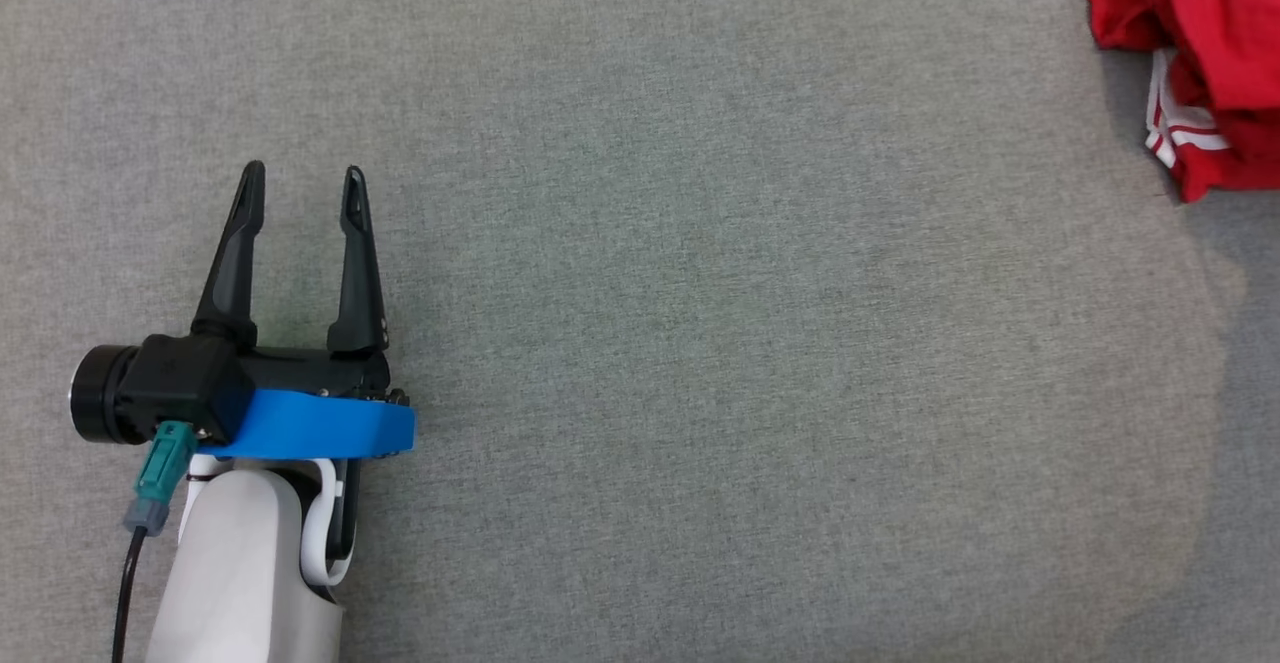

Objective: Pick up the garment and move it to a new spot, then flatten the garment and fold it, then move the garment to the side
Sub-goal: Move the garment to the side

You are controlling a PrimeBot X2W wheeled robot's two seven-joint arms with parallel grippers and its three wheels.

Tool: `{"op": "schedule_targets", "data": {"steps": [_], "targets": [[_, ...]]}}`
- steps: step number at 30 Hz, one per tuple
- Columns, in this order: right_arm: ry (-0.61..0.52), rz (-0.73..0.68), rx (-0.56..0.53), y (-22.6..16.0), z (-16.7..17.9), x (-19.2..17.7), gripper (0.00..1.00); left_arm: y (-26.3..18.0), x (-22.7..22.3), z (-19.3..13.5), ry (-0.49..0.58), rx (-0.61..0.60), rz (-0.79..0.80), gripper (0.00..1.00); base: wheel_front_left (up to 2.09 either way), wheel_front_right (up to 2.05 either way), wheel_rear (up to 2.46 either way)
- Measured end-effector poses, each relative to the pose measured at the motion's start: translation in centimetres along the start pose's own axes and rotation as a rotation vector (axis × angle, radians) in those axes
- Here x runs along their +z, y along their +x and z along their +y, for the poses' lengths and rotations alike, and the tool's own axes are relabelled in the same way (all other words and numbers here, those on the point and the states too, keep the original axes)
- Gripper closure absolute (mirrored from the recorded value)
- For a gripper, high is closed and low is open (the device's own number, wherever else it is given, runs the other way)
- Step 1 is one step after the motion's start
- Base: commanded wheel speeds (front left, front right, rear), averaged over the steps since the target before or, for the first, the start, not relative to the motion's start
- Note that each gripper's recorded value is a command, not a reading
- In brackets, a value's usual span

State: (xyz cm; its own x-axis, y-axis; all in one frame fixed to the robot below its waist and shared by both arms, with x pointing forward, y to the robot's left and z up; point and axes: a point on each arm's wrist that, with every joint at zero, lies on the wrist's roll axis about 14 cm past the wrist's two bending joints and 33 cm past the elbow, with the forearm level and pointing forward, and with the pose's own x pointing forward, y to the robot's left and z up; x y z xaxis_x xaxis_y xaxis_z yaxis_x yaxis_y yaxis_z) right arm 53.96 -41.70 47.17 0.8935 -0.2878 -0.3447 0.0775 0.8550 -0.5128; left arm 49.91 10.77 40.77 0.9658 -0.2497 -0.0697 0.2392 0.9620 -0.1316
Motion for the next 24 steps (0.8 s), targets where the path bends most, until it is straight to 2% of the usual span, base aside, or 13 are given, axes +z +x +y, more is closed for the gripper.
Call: {"op": "schedule_targets", "data": {"steps": [6, 7, 8, 9, 13, 15, 21, 24], "targets": [[-0.021, 0.032, -0.020, 1.4, -0.3, -0.6, 1.00, 0.3, -0.6, 0.6, 0.005, 0.007, 0.009, 0.00, 0.00, 0.00, 0.00], [-0.022, 0.036, -0.020, 1.6, -0.2, -0.6, 0.84, 0.2, -0.7, 0.7, 0.006, 0.009, 0.013, 0.00, 0.00, 0.00, 0.00], [-0.027, 0.040, -0.024, 1.8, -0.2, -0.7, 0.60, 0.2, -0.8, 0.8, 0.006, 0.012, 0.015, 0.00, 0.00, 0.00, 0.00], [-0.039, 0.044, -0.026, 1.9, -0.3, -0.7, 0.00, 0.2, -0.9, 0.9, 0.007, 0.014, 0.017, 0.00, 0.00, 0.00, 0.00], [-0.070, 0.020, -0.021, 2.2, 0.2, -0.1, 0.00, 0.1, -0.8, 1.1, 0.008, 0.020, 0.017, 0.00, 0.00, 0.00, 0.00], [-0.048, -0.009, -0.038, 2.2, -0.2, 0.8, 0.00, 0.1, -0.6, 1.3, 0.010, 0.025, 0.013, 0.00, 0.00, 0.00, 0.00], [-0.028, -0.201, -0.036, 0.7, 0.0, 5.4, 0.00, -1.4, 0.9, 2.1, 0.016, 0.065, -0.004, 0.00, 0.00, 0.00, 0.00], [0.049, -0.314, -0.022, -0.6, 1.1, 8.5, 0.00, -2.6, 2.2, 2.4, 0.017, 0.088, -0.024, 0.00, 0.00, 0.00, 0.00]]}}
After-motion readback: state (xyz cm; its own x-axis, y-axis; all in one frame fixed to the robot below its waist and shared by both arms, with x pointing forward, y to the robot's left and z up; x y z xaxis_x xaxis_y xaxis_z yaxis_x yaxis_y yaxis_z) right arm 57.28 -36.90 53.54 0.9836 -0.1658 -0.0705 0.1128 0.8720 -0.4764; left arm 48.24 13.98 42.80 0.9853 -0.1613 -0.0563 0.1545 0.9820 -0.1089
